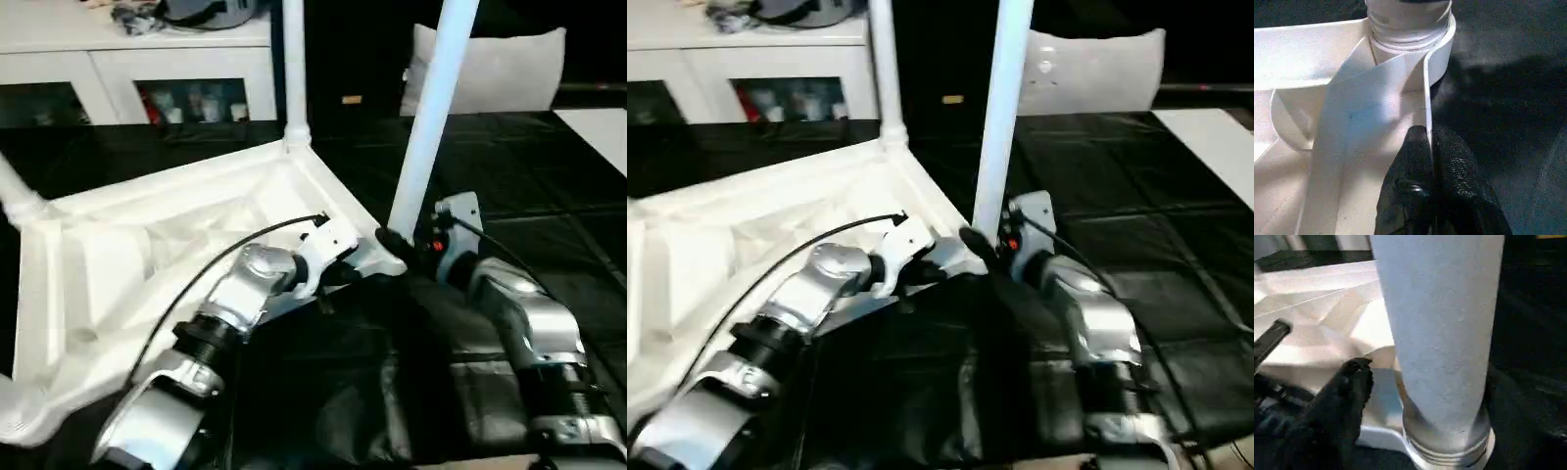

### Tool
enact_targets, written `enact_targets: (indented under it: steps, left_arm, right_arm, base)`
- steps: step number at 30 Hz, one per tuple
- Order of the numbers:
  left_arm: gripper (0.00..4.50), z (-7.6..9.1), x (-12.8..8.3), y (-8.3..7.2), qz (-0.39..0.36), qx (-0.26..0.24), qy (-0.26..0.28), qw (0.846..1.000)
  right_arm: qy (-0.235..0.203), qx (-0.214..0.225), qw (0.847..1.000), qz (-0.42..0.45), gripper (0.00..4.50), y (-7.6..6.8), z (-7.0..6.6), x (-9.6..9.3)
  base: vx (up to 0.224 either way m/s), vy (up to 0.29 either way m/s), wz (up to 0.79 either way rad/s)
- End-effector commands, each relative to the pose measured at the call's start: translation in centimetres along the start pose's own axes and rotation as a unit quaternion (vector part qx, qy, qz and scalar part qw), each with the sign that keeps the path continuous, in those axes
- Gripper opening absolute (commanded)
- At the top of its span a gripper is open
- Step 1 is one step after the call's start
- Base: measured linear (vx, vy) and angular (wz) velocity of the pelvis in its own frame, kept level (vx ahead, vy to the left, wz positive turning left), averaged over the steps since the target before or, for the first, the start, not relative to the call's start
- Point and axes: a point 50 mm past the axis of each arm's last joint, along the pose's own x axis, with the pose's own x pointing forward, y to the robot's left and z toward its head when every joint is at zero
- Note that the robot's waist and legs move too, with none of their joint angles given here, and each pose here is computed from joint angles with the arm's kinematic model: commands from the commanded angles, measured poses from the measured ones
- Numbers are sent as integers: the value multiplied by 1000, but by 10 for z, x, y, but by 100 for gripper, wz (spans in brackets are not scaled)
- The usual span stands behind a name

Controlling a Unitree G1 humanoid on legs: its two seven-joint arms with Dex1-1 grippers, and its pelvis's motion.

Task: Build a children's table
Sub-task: Rotate leg to tighten

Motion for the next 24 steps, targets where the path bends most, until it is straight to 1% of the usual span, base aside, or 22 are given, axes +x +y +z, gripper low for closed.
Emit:
enact_targets:
  steps: [1, 2, 3, 4, 5, 6, 8, 11, 12, 13, 14, 16, 18, 19, 20, 22, 23, 24]
  left_arm:
    - [0, 4, -3, -2, -24, 28, -8, 999]
    - [0, 3, -3, -2, -27, 30, -7, 999]
    - [0, 1, -7, -2, -42, 45, -4, 998]
    - [0, -1, -10, -2, -56, 61, -4, 997]
    - [0, -1, -10, -2, -56, 61, -4, 997]
    - [0, -3, -13, -3, -78, 81, -3, 994]
    - [0, -8, -19, -5, -119, 99, 4, 988]
    - [0, -11, -23, -7, -151, 120, 13, 981]
    - [0, -14, -26, -9, -173, 137, 21, 975]
    - [0, -14, -26, -9, -173, 137, 21, 975]
    - [0, -17, -28, -12, -198, 150, 29, 968]
    - [0, -18, -30, -12, -208, 155, 33, 965]
    - [0, -20, -34, -15, -241, 172, 43, 954]
    - [0, -21, -36, -16, -251, 178, 46, 950]
    - [0, -21, -36, -16, -252, 178, 46, 950]
    - [0, -21, -39, -18, -276, 191, 50, 941]
    - [0, -21, -39, -19, -278, 192, 51, 940]
    - [0, -21, -40, -20, -289, 199, 51, 935]
  right_arm:
    - [-5, -17, 999, 35, 402, 2, 4, -5]
    - [-4, -20, 999, 37, 413, 1, 5, -7]
    - [3, -32, 998, 49, 422, -3, 6, -13]
    - [10, -39, 997, 60, 422, -6, 6, -18]
    - [10, -39, 997, 60, 444, -6, 6, -18]
    - [23, -53, 995, 86, 444, -9, 7, -26]
    - [50, -76, 987, 130, 444, -11, 8, -37]
    - [65, -89, 982, 155, 444, -12, 9, -42]
    - [71, -95, 977, 179, 429, -10, 9, -44]
    - [71, -95, 977, 179, 418, -10, 9, -44]
    - [76, -100, 970, 207, 409, -9, 9, -46]
    - [78, -100, 968, 218, 398, -8, 9, -47]
    - [88, -98, 957, 259, 372, -3, 7, -49]
    - [92, -97, 953, 273, 366, -1, 7, -50]
    - [93, -97, 952, 274, 364, 0, 7, -50]
    - [102, -82, 941, 311, 357, 6, 5, -52]
    - [103, -80, 940, 315, 332, 7, 4, -52]
    - [106, -71, 933, 335, 324, 11, 2, -52]
  base:
    - [0, 0, 0]
    - [0, 0, 0]
    - [0, 0, 0]
    - [0, 0, 0]
    - [0, 0, 0]
    - [0, 0, 0]
    - [0, 0, 0]
    - [0, 0, 0]
    - [0, 0, 0]
    - [0, 0, 0]
    - [0, 0, 0]
    - [0, 0, 0]
    - [0, 0, 0]
    - [0, 0, 0]
    - [0, 0, 0]
    - [0, 0, 0]
    - [0, 0, 0]
    - [0, 0, 0]
